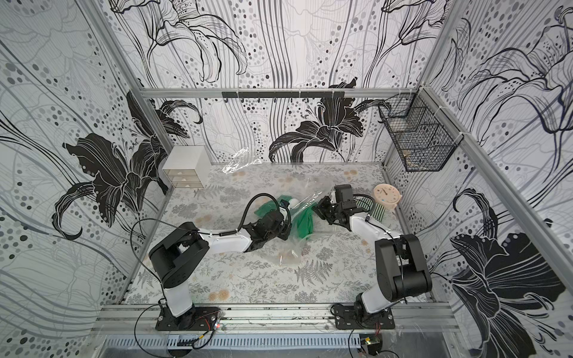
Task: Take the tank top out of the vacuum bag
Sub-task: Take out the tank top from the vacuum bag.
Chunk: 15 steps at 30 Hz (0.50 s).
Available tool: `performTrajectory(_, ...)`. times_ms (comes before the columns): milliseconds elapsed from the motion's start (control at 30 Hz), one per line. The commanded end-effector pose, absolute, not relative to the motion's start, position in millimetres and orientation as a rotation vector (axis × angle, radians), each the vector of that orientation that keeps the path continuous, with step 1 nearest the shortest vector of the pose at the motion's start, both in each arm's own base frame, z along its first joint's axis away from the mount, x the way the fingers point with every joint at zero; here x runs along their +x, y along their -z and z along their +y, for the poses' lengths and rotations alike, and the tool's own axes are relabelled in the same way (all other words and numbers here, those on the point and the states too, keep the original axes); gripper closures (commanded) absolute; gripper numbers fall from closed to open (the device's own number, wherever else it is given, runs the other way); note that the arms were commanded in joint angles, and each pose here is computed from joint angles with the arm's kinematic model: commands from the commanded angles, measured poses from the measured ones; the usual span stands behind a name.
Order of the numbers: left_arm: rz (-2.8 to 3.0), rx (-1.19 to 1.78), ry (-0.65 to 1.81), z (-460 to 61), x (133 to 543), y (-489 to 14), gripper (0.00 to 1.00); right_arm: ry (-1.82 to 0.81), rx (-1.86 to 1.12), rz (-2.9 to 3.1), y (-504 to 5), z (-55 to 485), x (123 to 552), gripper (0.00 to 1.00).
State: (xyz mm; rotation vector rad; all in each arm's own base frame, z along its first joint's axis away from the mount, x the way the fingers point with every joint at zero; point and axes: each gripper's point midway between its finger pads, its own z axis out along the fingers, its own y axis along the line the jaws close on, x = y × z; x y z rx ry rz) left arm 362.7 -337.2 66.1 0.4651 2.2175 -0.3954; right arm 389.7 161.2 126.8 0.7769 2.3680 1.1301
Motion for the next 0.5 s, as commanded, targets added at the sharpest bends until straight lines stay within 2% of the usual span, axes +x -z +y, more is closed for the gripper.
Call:
performTrajectory(0,2.257,0.519,0.350,-343,361,-50,1.00,-1.170,0.757,2.271,-157,161,403,1.00)
performTrajectory(100,2.301,0.490,0.249,-324,363,-37,1.00,-0.970,0.712,2.348,-162,139,390,1.00)
performTrajectory(267,2.329,0.400,0.196,-298,369,-34,1.00,-0.790,0.854,2.395,-129,90,359,1.00)
performTrajectory(400,2.304,0.448,0.246,-309,371,-42,1.00,-0.817,0.836,2.425,-111,91,353,1.00)
performTrajectory(433,2.291,0.455,0.275,-316,371,-45,1.00,-0.861,0.823,2.447,-104,98,353,0.98)
performTrajectory(467,2.281,0.463,0.297,-321,371,-47,1.00,-0.884,0.807,2.467,-99,102,355,0.89)
